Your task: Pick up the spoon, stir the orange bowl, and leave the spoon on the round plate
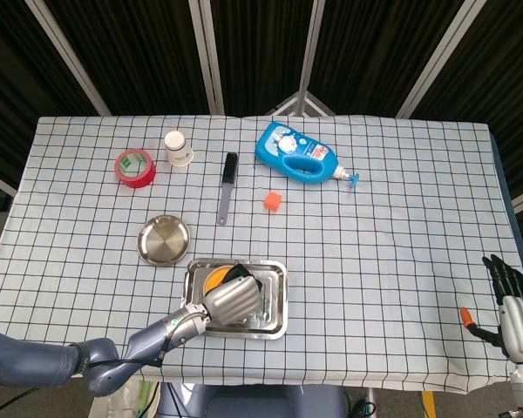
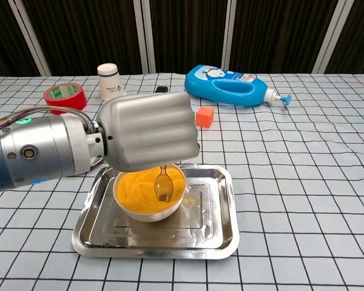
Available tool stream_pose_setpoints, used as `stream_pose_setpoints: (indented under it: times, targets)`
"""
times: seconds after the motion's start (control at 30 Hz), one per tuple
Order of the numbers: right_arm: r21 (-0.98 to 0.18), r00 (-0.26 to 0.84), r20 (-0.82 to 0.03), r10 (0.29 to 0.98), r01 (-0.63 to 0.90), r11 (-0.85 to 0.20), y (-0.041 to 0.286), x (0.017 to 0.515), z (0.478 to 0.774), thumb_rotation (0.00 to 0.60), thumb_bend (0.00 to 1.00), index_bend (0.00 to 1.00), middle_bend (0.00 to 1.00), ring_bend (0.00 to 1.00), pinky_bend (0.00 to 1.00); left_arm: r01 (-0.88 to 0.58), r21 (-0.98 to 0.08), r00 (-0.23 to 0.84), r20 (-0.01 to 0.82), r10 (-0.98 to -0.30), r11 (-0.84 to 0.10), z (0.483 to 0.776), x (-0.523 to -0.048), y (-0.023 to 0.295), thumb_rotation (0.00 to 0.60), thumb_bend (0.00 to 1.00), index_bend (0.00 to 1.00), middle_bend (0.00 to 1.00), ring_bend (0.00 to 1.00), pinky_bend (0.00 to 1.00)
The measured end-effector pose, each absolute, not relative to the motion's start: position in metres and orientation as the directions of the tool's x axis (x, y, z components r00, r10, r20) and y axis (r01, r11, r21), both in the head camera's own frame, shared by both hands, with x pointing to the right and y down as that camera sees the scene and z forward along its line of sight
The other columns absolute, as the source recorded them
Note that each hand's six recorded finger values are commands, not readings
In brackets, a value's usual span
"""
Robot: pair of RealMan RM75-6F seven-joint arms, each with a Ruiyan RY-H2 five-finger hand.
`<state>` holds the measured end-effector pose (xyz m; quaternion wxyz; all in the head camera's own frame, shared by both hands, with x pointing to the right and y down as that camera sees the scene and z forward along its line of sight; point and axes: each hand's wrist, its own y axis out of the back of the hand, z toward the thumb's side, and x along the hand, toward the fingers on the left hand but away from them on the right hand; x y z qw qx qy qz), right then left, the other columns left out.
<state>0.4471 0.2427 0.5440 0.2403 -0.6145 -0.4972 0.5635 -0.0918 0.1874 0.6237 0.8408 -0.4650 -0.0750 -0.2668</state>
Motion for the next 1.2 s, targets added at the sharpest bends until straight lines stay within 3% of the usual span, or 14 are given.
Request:
stream_pose_setpoints:
  times: [0.53, 0.77, 1.0, 1.2]
  targets:
    - [-0.855, -0.130, -0.456, 0.881, 0.340, -0.392, 0.244, 0.447, 0.544, 0.600, 0.39, 0.00, 0.00, 0.00, 0.00, 0.601, -0.672, 0.791, 0.422, -0.443, 0.433, 0.636, -0.110, 0.169, 0.600, 0.63, 0.83, 1.00, 1.00, 1.00]
    - [-0.855, -0.131, -0.456, 0.880, 0.338, -0.392, 0.244, 0.448, 0.543, 0.600, 0.39, 0.00, 0.00, 0.00, 0.00, 0.584, -0.692, 0.799, 0.397, -0.452, 0.425, 0.626, -0.112, 0.166, 0.600, 0.63, 0.83, 1.00, 1.00, 1.00]
    - [-0.855, -0.130, -0.458, 0.879, 0.337, -0.395, 0.245, 0.447, 0.544, 0.600, 0.39, 0.00, 0.00, 0.00, 0.00, 0.549, -0.660, 0.831, 0.367, -0.418, 0.513, 0.607, -0.111, 0.160, 0.600, 0.63, 0.83, 1.00, 1.00, 1.00]
    - [-0.856, -0.134, -0.456, 0.880, 0.337, -0.393, 0.244, 0.448, 0.544, 0.600, 0.39, 0.00, 0.00, 0.00, 0.00, 0.491, -0.541, 0.864, 0.404, -0.301, 0.683, 0.597, -0.109, 0.166, 0.600, 0.63, 0.83, 1.00, 1.00, 1.00]
